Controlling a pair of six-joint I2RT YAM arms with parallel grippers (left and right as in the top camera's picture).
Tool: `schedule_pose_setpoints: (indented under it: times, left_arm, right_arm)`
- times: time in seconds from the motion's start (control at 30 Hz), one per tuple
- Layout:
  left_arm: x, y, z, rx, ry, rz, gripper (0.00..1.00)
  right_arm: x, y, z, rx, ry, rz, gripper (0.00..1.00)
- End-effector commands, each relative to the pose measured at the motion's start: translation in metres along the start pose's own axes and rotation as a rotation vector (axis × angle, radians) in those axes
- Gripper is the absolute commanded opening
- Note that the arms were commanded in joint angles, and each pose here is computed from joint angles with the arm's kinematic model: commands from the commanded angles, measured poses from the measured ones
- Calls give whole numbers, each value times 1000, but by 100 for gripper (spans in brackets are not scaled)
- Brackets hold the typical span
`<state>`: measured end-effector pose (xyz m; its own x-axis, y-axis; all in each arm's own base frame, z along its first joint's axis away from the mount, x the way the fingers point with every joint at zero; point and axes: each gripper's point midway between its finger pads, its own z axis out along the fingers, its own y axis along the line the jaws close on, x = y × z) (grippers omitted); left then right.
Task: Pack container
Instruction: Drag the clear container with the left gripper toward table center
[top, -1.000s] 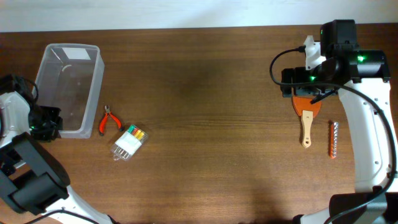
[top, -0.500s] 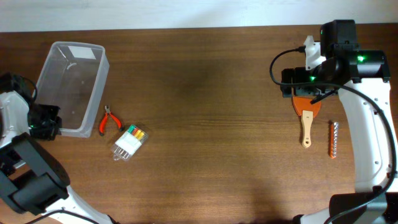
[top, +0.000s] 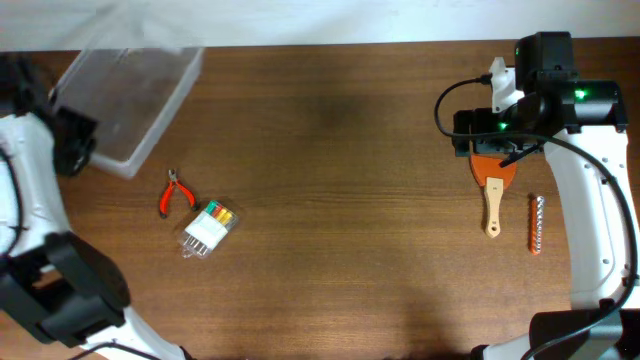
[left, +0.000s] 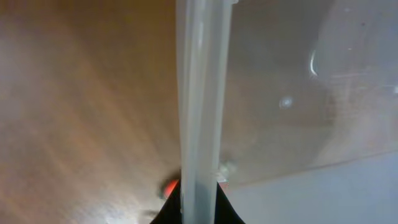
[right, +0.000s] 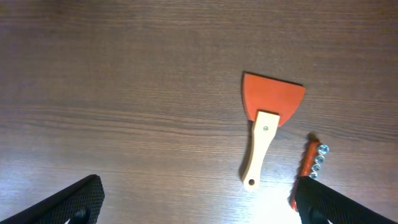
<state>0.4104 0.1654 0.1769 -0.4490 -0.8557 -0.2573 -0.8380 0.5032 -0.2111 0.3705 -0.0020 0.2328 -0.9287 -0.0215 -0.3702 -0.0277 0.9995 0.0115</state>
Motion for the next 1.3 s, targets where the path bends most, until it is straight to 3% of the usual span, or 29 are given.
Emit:
schedule_pose_setpoints:
  times: [0.0, 0.2, 0.33, 0.43, 0.83, 1.27]
  left_arm:
    - [27, -47, -47, 119, -48, 219, 2]
    - [107, -93, -56, 153, 23, 612, 2]
    - [161, -105, -59, 156, 88, 900, 2]
    - [190, -107, -57, 149, 127, 1006, 2]
    - [258, -93, 5, 109, 221, 1126, 2]
    - [286, -62, 39, 52, 295, 1163, 2]
  right_arm:
    - [-7, -8, -10, 46, -32, -5, 99]
    - [-7, -12, -14, 51, -43, 5, 99]
    - [-4, -42, -22, 140, -59, 147, 99]
    - [1, -65, -26, 180, -62, 227, 99]
    - [16, -100, -30, 205, -37, 342, 99]
    - [16, -99, -30, 204, -37, 341, 99]
